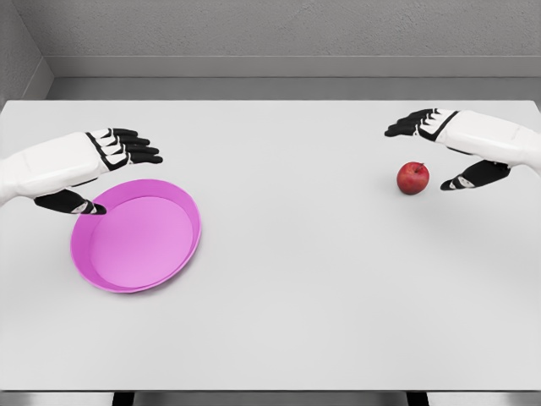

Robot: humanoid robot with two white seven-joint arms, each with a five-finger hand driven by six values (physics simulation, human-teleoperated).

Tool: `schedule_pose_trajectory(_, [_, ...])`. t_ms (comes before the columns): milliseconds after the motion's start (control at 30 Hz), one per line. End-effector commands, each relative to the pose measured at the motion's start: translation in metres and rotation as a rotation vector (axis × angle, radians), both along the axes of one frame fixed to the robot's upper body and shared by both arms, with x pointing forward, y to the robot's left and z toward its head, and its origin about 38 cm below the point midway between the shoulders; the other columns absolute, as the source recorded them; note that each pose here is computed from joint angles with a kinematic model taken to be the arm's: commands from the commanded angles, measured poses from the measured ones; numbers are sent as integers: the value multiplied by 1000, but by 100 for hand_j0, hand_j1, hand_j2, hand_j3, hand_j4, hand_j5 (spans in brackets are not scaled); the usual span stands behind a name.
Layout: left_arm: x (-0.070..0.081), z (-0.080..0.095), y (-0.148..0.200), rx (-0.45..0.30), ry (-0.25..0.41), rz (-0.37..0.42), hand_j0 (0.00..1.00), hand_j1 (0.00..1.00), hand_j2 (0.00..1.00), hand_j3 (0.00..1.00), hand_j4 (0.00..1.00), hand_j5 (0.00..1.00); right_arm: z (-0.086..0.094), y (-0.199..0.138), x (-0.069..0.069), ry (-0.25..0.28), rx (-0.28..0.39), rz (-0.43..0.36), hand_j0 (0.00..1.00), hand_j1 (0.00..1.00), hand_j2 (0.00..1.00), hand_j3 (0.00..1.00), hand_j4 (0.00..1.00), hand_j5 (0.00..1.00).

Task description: Put the apple on the plate with both arms

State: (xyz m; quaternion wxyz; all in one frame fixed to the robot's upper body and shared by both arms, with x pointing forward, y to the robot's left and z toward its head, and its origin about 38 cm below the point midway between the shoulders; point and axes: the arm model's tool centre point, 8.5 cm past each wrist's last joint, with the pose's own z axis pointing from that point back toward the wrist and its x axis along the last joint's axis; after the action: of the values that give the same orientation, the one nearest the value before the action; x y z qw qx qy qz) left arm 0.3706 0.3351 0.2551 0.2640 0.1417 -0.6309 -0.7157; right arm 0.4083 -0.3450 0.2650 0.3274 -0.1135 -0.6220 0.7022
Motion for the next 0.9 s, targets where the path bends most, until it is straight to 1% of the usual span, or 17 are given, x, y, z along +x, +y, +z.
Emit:
schedule_pose_trajectory(0, [0, 0, 0, -5, 4, 1, 100, 100, 100, 100, 100, 100, 0, 0, 0, 3, 7, -3, 100, 100, 100, 100, 100, 100])
schedule_pose_trajectory(200, [0, -1, -2, -8, 6, -2, 100, 100, 100, 100, 100, 100, 10, -4, 4, -21, 13, -15, 100, 100, 100, 100, 100, 100])
schedule_pose_trajectory(233, [0, -2, -3, -11, 5, -6, 100, 100, 100, 100, 100, 100, 8, -6, 3, -16, 13, -20, 100, 100, 100, 100, 100, 100])
schedule_pose_trajectory(267, [0, -4, -5, -2, 0, -10, 100, 100, 100, 100, 100, 100, 3, -11, 4, 0, 12, -36, 100, 100, 100, 100, 100, 100])
schedule_pose_trajectory(333, [1, -4, -6, -3, -1, -13, 100, 100, 100, 100, 100, 100, -17, -22, 4, 58, 6, -68, 100, 100, 100, 100, 100, 100])
schedule_pose_trajectory(400, [1, -4, -6, -3, -1, -13, 100, 100, 100, 100, 100, 100, -23, -31, 6, 79, 0, -96, 100, 100, 100, 100, 100, 100])
schedule_pose_trajectory(433, [1, -4, -6, -1, -1, -13, 100, 100, 100, 100, 100, 100, -28, -31, 5, 93, -5, -96, 100, 100, 100, 100, 100, 100])
schedule_pose_trajectory(567, [1, -3, -6, -2, -4, -13, 100, 100, 100, 100, 100, 100, -37, -31, 5, 115, -4, -98, 100, 100, 100, 100, 100, 100])
schedule_pose_trajectory(767, [1, -4, -6, 7, -6, -13, 100, 100, 100, 100, 100, 100, -39, -31, 6, 116, -11, -103, 100, 100, 100, 100, 100, 100])
schedule_pose_trajectory(833, [1, -4, -6, 7, -6, -13, 100, 100, 100, 100, 100, 100, -45, -31, 5, 124, -38, -103, 100, 100, 100, 100, 100, 100])
schedule_pose_trajectory(867, [1, -4, -6, 7, -7, -13, 100, 100, 100, 100, 100, 100, -45, -30, 5, 121, -44, -103, 100, 100, 100, 100, 100, 100])
